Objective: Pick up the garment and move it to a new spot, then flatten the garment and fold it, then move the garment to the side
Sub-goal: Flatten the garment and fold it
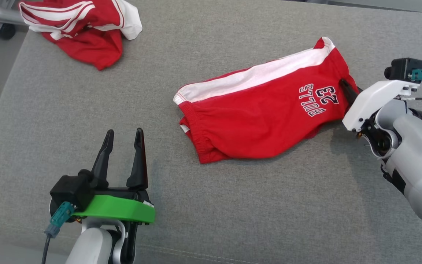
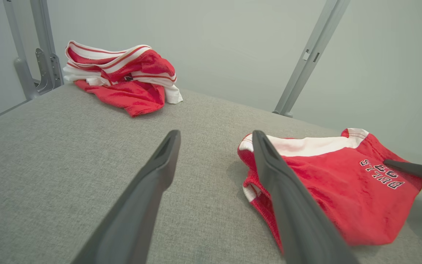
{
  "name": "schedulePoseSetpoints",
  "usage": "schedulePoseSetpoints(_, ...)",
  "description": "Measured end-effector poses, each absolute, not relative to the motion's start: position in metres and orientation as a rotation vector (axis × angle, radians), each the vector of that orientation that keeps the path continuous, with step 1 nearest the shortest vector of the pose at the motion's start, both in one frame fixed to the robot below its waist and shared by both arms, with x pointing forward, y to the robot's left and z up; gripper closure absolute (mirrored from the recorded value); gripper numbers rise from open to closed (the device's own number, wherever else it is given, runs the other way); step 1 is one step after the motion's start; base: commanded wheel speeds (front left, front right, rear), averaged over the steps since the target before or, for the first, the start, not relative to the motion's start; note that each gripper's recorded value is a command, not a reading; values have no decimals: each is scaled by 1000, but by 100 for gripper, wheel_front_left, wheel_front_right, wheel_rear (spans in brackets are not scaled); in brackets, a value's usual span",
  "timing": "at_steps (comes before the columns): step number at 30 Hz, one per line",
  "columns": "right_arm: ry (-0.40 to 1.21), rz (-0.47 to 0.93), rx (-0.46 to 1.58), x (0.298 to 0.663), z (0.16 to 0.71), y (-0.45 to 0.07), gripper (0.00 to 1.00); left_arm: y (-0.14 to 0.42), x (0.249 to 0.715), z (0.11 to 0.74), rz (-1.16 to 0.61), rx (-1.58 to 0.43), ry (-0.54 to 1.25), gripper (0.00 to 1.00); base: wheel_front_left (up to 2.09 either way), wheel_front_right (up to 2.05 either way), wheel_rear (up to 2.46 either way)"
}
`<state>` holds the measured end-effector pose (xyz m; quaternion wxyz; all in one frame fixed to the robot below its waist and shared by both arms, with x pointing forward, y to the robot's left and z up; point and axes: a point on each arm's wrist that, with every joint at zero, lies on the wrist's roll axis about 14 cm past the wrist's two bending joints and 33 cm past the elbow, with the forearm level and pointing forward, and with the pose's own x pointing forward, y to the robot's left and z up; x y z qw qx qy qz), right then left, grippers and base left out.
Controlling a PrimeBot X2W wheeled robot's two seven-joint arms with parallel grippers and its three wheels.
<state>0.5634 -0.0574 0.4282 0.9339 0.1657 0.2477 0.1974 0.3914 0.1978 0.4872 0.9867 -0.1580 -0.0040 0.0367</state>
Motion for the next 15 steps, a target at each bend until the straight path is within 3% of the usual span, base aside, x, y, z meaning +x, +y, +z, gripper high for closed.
schedulePoseSetpoints(15,346,174,548,505,434,-154,100,153,400,498,-77,-341,-24,0,0,0,0)
